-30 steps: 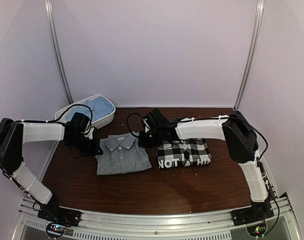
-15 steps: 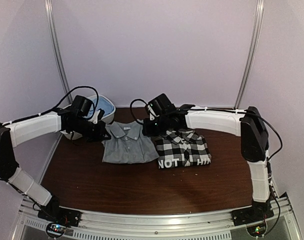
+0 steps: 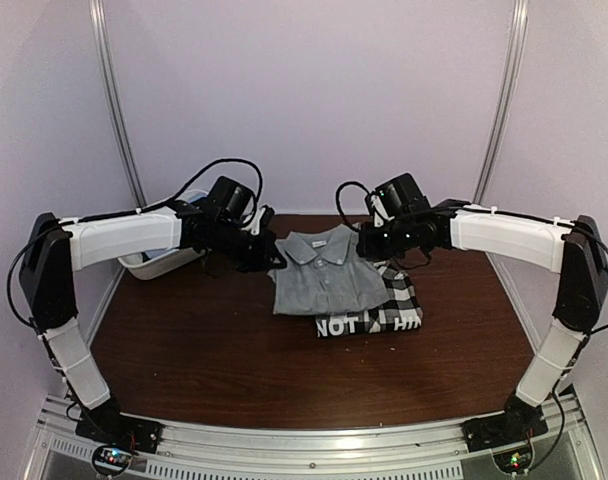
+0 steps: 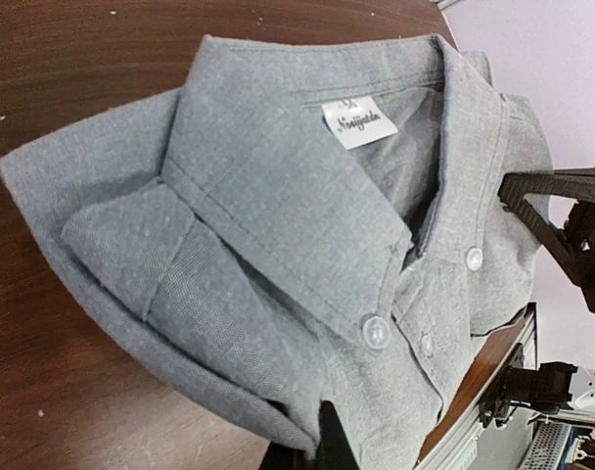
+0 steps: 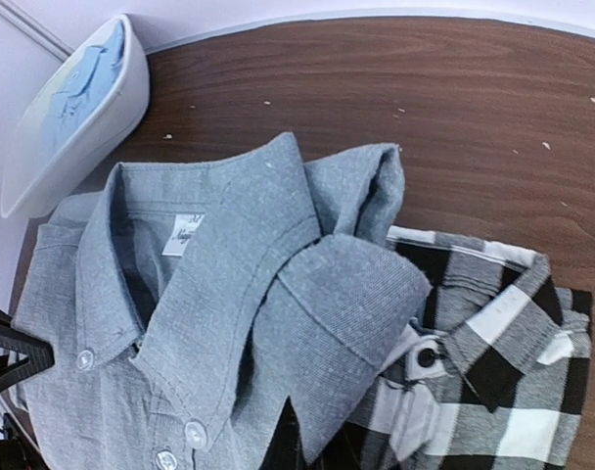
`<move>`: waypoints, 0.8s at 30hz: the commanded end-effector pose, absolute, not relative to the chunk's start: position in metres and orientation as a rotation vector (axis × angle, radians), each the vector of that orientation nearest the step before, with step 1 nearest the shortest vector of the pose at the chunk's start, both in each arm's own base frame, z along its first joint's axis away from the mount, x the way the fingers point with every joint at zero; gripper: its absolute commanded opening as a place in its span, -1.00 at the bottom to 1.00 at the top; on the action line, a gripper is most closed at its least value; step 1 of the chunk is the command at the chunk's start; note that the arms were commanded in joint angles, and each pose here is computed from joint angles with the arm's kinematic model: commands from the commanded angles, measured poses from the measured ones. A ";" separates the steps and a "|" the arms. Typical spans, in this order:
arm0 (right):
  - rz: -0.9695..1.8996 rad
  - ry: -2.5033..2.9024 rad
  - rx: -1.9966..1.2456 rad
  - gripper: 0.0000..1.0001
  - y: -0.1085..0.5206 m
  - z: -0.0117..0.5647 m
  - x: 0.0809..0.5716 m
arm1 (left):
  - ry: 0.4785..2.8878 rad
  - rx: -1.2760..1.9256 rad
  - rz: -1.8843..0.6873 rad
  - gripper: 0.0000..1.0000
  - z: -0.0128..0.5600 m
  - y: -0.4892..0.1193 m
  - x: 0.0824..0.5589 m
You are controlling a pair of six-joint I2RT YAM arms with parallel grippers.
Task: Fold and stack the long sleeve shirts
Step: Place the square-folded shirt on the square-folded shirt.
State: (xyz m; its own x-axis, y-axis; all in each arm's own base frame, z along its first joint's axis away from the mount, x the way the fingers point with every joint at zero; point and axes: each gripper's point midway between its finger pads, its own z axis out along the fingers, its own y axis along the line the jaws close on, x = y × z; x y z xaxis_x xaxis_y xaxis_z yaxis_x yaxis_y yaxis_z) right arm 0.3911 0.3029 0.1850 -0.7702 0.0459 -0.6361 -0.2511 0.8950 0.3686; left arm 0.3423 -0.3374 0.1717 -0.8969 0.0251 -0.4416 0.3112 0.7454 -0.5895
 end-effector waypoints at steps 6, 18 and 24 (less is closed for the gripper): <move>0.499 2.358 -0.061 -1.00 0.230 0.182 0.391 | 2.479 0.296 -1.057 -1.00 0.175 -0.410 0.359; 0.463 2.395 -0.023 -1.00 0.191 0.153 0.400 | 2.534 0.304 -1.080 -1.00 0.132 -0.441 0.362; 0.431 2.457 0.002 -0.99 0.175 0.117 0.405 | 2.602 0.280 -1.041 -1.00 0.089 -0.439 0.362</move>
